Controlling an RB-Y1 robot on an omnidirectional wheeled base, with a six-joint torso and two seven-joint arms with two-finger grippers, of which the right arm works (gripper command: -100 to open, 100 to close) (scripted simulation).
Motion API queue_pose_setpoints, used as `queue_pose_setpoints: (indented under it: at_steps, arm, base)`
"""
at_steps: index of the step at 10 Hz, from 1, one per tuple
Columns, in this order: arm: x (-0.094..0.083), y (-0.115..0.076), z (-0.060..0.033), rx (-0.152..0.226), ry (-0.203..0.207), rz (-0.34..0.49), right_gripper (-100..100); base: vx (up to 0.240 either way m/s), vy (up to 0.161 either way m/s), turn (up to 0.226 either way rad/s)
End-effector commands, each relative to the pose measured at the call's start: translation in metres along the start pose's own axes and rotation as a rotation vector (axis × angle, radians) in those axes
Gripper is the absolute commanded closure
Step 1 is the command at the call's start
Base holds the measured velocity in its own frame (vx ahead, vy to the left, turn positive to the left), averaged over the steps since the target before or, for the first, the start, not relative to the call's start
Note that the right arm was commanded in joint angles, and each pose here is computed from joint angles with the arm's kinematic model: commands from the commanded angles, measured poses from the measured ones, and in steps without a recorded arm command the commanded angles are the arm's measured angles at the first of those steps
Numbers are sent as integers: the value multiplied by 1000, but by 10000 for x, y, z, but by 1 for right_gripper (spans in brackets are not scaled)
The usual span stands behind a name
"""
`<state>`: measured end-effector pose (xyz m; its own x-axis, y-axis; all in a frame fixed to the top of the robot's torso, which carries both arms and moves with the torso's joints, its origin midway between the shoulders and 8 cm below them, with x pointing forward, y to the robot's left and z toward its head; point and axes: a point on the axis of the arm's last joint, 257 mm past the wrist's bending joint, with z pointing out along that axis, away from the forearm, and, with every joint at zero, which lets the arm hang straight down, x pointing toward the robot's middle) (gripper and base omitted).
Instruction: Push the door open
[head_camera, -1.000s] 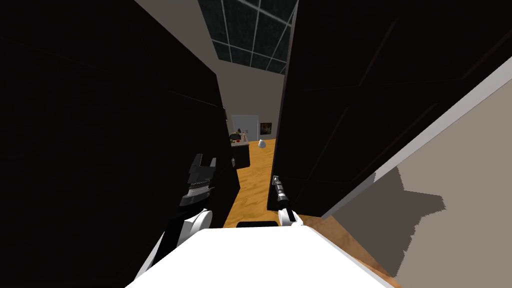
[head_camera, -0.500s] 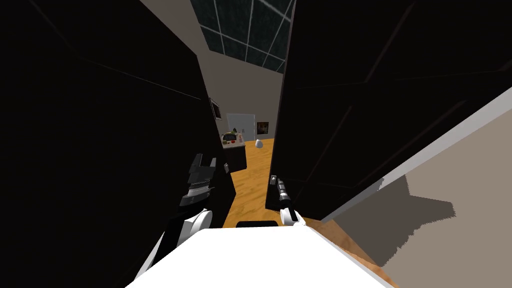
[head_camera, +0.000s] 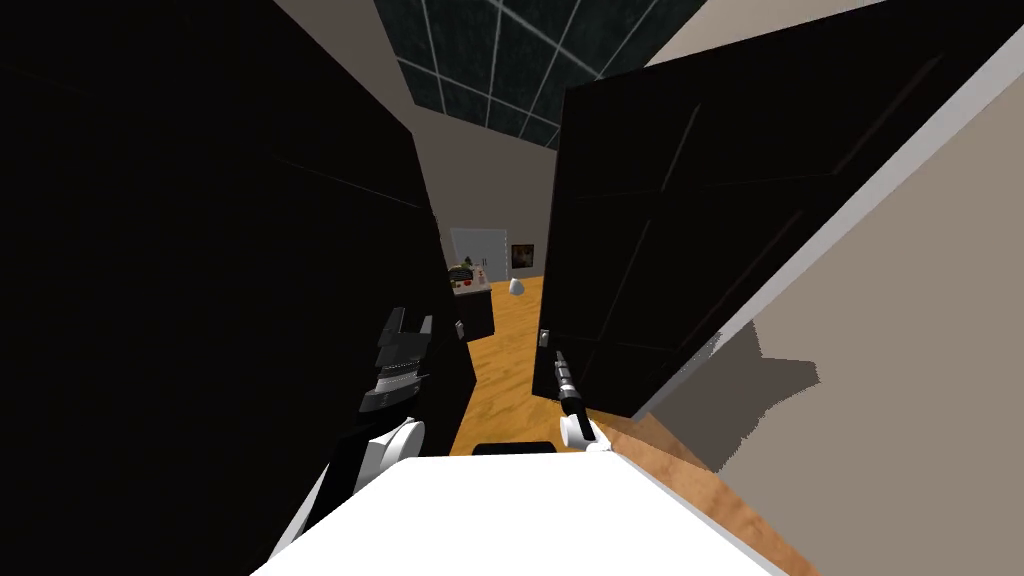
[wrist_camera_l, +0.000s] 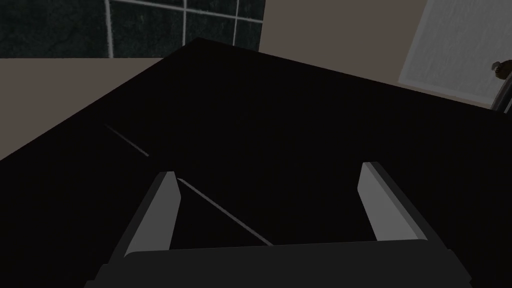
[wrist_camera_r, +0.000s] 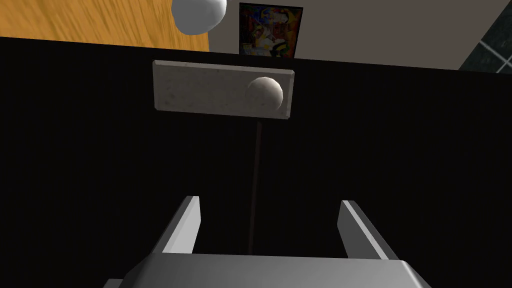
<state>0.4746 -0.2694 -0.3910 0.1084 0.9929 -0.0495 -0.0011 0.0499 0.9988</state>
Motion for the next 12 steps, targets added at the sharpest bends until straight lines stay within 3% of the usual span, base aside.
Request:
queue_pose_setpoints:
  at_steps: [1,2,4,8,12]
  arm:
    - [65,5,5,2,-4,18,-100]
    - [161,5,0,6,-6,42,-100]
    - [30,3,8,0,-7,9,-100]
    - [-30,15,2,-9,-11,-14,-100]
    - [125,13,-37,-13,-12,2,-100]
  base:
    - [-210,143,-49]
    - [-214,148,-58]
    - [-3,30,-10]
    - [222,-32,4]
    - [230,-51,8]
